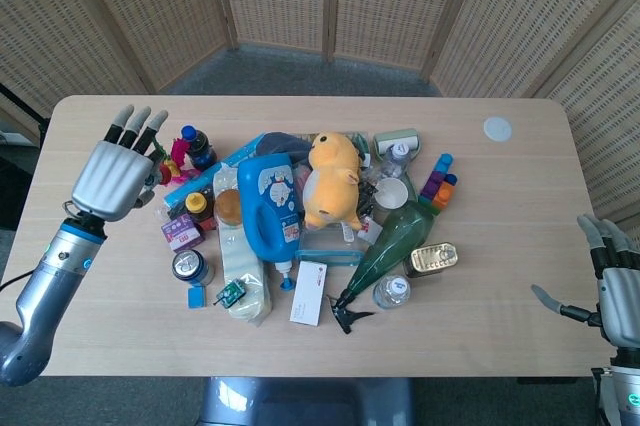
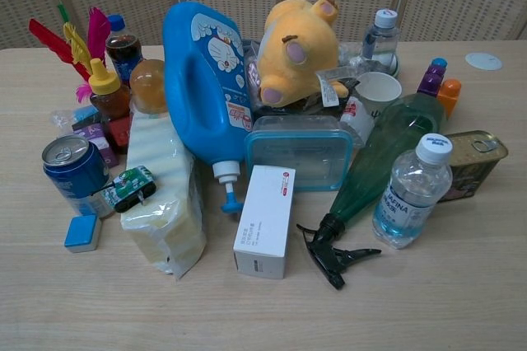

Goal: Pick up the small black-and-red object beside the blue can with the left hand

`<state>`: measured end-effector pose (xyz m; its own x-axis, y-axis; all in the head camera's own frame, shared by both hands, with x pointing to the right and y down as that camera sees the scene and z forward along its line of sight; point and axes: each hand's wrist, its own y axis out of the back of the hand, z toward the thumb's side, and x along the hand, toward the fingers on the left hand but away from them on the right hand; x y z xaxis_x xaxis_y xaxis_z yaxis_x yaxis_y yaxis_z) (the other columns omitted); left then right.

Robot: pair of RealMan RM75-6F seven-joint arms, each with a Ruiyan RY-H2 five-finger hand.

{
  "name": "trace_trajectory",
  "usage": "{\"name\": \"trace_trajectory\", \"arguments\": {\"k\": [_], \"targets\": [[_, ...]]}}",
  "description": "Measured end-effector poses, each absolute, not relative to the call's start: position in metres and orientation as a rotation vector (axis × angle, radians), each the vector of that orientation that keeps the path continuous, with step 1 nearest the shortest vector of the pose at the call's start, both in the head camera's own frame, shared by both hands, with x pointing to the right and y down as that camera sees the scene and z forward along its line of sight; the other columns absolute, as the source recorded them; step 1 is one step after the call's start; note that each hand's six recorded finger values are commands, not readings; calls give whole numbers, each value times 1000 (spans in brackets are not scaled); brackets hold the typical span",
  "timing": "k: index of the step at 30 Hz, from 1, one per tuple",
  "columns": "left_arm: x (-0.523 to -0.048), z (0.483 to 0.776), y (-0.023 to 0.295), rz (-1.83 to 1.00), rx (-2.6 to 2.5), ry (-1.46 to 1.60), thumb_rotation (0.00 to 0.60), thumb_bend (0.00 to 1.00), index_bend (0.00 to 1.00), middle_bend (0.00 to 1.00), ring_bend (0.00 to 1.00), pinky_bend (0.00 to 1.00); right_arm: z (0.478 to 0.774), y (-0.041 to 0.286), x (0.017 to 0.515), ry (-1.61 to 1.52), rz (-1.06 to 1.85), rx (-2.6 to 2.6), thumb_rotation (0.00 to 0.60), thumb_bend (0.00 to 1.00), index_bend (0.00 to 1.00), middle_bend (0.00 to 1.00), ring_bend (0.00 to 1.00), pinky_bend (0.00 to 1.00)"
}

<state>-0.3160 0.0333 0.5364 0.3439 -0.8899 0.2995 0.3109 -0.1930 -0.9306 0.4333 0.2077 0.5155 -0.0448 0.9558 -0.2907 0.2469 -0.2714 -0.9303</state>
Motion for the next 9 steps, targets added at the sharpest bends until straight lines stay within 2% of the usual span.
{"name": "trace_trajectory", "arguments": {"k": [9], "targets": [[-308, 520, 24, -1174, -1326, 615, 600, 0, 607, 0, 0, 0, 514, 208, 433, -1302, 1358, -1568, 344, 0, 0, 0, 0, 0]]}}
